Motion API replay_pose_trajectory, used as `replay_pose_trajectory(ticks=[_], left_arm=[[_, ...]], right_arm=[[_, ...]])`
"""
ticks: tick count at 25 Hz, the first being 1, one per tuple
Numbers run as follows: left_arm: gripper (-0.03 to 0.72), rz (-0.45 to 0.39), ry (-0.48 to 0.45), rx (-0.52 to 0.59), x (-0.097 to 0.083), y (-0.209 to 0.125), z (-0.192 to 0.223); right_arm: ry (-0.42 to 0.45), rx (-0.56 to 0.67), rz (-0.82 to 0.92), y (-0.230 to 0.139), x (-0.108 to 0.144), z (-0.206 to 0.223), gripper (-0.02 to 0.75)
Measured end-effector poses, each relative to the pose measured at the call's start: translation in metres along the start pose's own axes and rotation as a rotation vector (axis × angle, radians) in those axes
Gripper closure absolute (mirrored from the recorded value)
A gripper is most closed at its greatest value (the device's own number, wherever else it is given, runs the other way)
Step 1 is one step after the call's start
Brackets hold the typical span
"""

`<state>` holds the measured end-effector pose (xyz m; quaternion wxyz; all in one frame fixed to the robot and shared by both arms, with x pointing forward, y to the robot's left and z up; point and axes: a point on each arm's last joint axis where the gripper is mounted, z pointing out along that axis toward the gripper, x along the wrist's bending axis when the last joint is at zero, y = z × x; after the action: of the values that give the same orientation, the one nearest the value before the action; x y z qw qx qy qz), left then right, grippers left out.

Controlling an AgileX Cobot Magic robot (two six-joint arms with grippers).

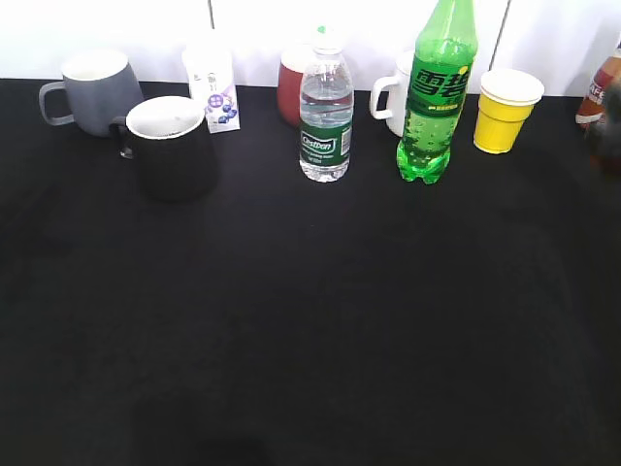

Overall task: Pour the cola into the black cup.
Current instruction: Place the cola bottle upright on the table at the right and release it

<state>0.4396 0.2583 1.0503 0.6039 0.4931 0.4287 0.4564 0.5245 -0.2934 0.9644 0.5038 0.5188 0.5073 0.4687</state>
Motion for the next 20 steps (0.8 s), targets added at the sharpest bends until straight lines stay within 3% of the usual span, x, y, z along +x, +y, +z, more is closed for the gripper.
replay_pose_trajectory(ticks=[5,7,14,20], left_arm=[[0.480,0.043,-0.011,0.003,-0.001,0.000,-0.001],[0.480,0.044,-0.011,0.003,-0.001,0.000,-0.001],[0.480,0.050,-0.017,0.003,-0.002,0.000,-0.001],[0.480,0.050,-0.017,0.003,-0.002,0.000,-0.001]], right_arm=[[-0.019,0.106,-0.044,-0.062,0.000,0.014,0.388],[-0.026,0.074,-0.054,-0.071,0.001,0.020,0.388],[-0.060,0.004,-0.045,-0.080,0.001,0.055,0.389],[-0.061,0.000,-0.020,-0.082,0.001,0.055,0.389]])
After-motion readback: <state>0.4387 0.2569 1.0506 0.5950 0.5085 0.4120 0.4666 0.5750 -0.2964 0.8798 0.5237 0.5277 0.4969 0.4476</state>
